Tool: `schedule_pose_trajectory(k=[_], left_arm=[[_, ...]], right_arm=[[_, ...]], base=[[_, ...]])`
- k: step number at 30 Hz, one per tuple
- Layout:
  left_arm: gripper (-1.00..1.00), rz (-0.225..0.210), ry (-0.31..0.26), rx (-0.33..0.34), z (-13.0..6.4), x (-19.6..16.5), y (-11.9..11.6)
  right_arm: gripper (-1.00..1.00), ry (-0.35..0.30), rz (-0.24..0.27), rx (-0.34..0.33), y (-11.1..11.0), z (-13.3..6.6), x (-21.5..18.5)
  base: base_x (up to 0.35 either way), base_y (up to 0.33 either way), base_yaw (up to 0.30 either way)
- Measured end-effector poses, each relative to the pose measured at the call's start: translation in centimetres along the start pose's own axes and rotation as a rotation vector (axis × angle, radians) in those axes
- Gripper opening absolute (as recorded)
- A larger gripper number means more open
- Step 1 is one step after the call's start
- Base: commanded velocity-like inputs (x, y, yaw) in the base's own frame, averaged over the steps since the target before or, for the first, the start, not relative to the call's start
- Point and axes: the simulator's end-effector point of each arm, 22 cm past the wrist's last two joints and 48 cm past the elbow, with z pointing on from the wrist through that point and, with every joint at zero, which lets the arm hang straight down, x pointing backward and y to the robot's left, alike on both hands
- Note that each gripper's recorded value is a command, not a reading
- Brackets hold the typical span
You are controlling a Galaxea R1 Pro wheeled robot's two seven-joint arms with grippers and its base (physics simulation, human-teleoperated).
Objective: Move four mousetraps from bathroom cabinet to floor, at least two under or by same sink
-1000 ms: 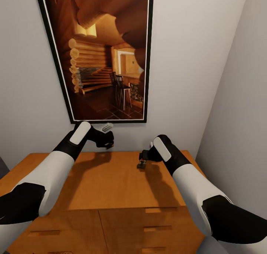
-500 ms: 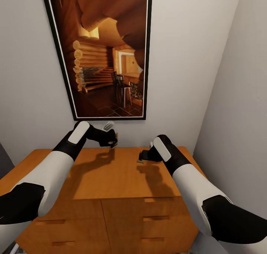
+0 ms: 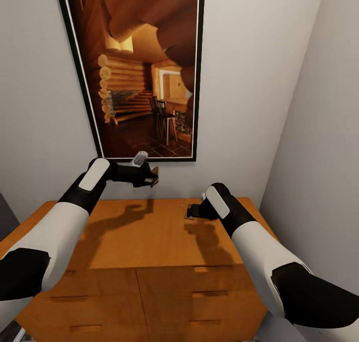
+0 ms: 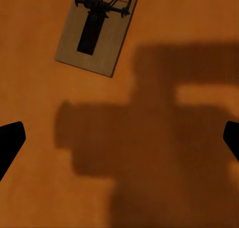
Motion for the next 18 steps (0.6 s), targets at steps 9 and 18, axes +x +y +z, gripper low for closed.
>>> schedule_pose_trajectory(k=[9, 18], left_arm=[[-1.00, 0.059, -0.048, 0.145, -2.0, -1.5, -4.8], [-1.00, 0.079, -0.058, 0.184, -2.6, -1.6, -6.1]], right_arm=[[1.00, 0.001, -0.002, 0.001, 0.0, 0.0, 0.0], [1.00, -0.002, -0.023, 0.014, 0.0, 0.1, 0.1]], base=[[0.000, 0.000, 0.000], [0.000, 0.000, 0.000]])
